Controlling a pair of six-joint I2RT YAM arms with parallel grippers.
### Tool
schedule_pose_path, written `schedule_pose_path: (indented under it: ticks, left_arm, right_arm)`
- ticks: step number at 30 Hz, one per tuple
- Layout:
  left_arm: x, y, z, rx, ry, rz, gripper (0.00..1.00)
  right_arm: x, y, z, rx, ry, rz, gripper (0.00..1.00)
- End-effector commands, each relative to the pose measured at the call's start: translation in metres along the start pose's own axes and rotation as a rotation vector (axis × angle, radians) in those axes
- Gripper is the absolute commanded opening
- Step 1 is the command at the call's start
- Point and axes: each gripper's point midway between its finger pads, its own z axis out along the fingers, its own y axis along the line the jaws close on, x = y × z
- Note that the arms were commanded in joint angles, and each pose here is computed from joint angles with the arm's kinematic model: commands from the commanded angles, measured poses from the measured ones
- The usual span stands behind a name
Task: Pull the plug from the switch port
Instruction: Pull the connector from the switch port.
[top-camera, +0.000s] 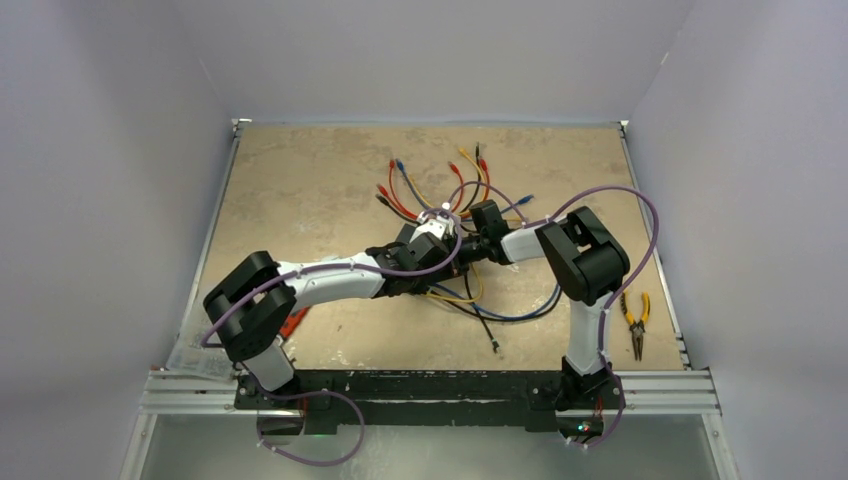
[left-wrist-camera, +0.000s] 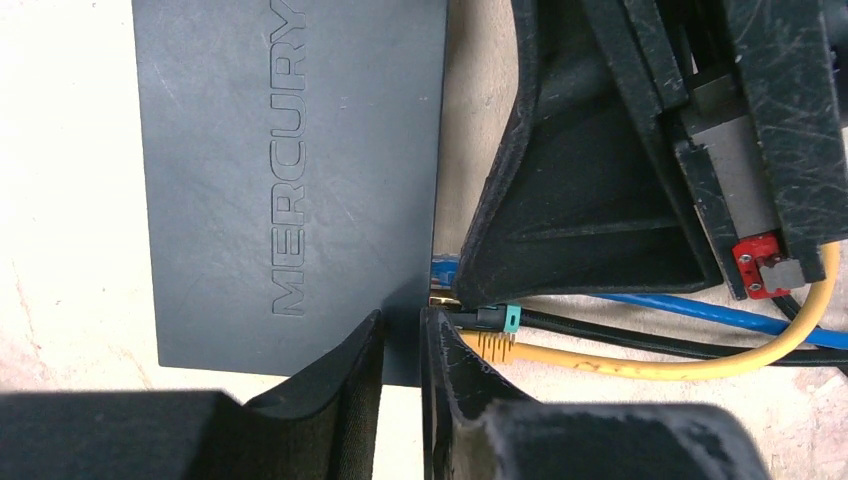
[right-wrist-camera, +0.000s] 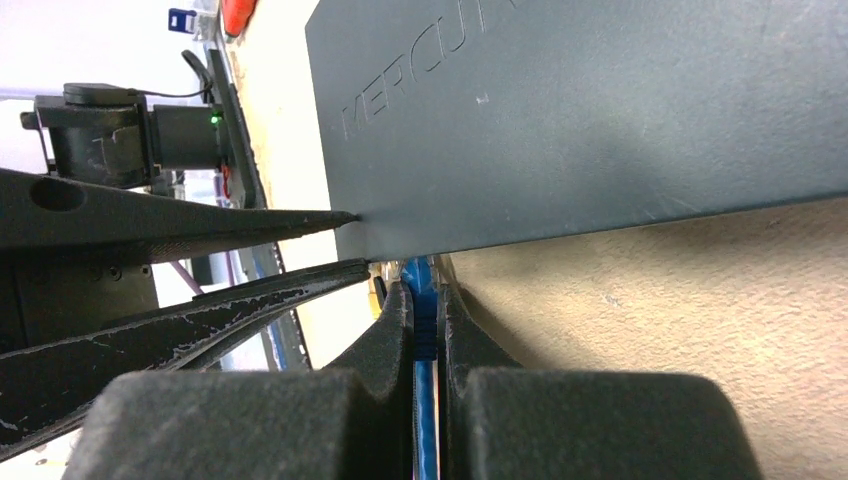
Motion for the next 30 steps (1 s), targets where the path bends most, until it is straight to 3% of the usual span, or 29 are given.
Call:
schedule_pose_path:
  ticks: [1,5,13,18,21,30]
  left_arm:
    - [0.042,0.073,0.005,-0.315,0.130,0.084,0.14]
    - [0.049,0.075,0.007,-0.322,0.150,0.096,0.08]
    - [0.052,0.061,0.011,-0.229,0.154,0.099,0.09]
    - [0.037,0.034,0.008,-0.073,0.104,0.066,0.14]
    - [0.025,0.018,0.002,0.013,0.066,0.039,0.19]
    - [0.004,0.002,-0.017,0.119,0.007,0.022,0.45]
  right_arm:
    - [0.011,0.003,-0.003,0.000,0.025,-0.012,0.00]
    - [0.014,0.003,-0.005,0.009,0.024,-0.012,0.00]
    - [0.011,0.005,-0.007,-0.018,-0.008,0.002,0.00]
    - [-0.004,0.014,-0.006,-0.071,-0.074,-0.006,0.34]
    - [-0.009,0.017,-0.003,-0.106,-0.108,-0.003,0.41]
    - [-0.004,0.000,0.008,-0.119,-0.113,0.077,0.41]
